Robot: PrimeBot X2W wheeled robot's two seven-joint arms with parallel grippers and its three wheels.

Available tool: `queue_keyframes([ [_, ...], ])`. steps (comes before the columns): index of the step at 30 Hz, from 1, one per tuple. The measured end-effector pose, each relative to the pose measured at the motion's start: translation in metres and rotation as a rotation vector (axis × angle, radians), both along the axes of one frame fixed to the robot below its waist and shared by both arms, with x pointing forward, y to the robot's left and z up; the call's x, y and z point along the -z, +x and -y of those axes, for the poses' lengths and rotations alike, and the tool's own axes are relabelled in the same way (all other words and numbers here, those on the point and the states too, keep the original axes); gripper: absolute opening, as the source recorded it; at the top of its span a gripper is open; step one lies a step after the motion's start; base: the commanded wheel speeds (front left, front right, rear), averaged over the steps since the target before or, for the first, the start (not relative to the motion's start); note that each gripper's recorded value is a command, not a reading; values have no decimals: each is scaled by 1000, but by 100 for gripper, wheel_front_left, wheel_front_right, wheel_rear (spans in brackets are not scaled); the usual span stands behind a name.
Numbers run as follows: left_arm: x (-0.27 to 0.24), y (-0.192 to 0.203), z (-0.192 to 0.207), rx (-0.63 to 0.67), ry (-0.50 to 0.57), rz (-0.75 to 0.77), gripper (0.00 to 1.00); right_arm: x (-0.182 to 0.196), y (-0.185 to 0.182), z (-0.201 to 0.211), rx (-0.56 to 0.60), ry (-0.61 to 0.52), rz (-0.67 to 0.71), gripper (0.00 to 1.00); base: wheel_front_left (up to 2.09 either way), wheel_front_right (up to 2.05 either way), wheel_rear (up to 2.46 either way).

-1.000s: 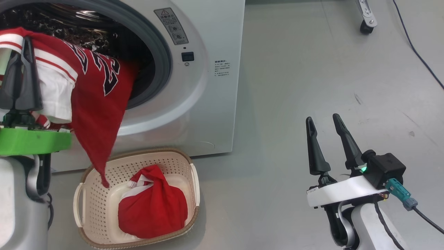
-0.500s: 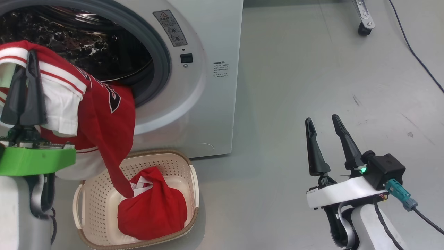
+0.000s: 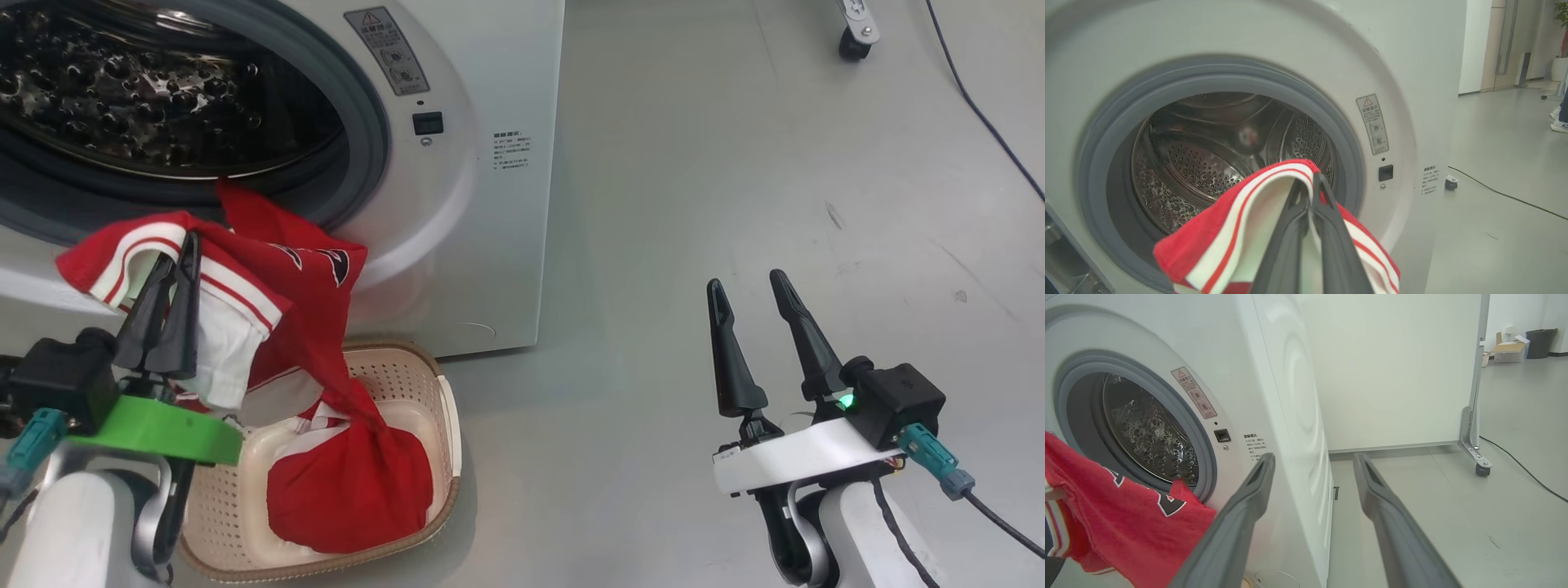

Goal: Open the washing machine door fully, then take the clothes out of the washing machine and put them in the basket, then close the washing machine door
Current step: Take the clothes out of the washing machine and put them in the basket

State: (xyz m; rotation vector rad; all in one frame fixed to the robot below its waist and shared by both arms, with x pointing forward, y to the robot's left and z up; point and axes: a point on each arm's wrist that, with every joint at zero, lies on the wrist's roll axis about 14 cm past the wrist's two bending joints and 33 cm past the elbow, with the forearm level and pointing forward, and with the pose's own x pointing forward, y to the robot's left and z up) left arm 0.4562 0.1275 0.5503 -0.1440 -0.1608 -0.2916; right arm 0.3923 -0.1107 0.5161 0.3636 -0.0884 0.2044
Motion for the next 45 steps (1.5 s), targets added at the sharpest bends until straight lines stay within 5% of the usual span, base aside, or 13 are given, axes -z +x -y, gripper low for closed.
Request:
queue_keyframes([
  [20,149,2,14,72,99,-435,0,23,8,20,60,-17,-65,100,0,0,0],
  [45,269,11,21,89,117,-772,0,61,26,50,163,-75,-166,100,0,0,0],
])
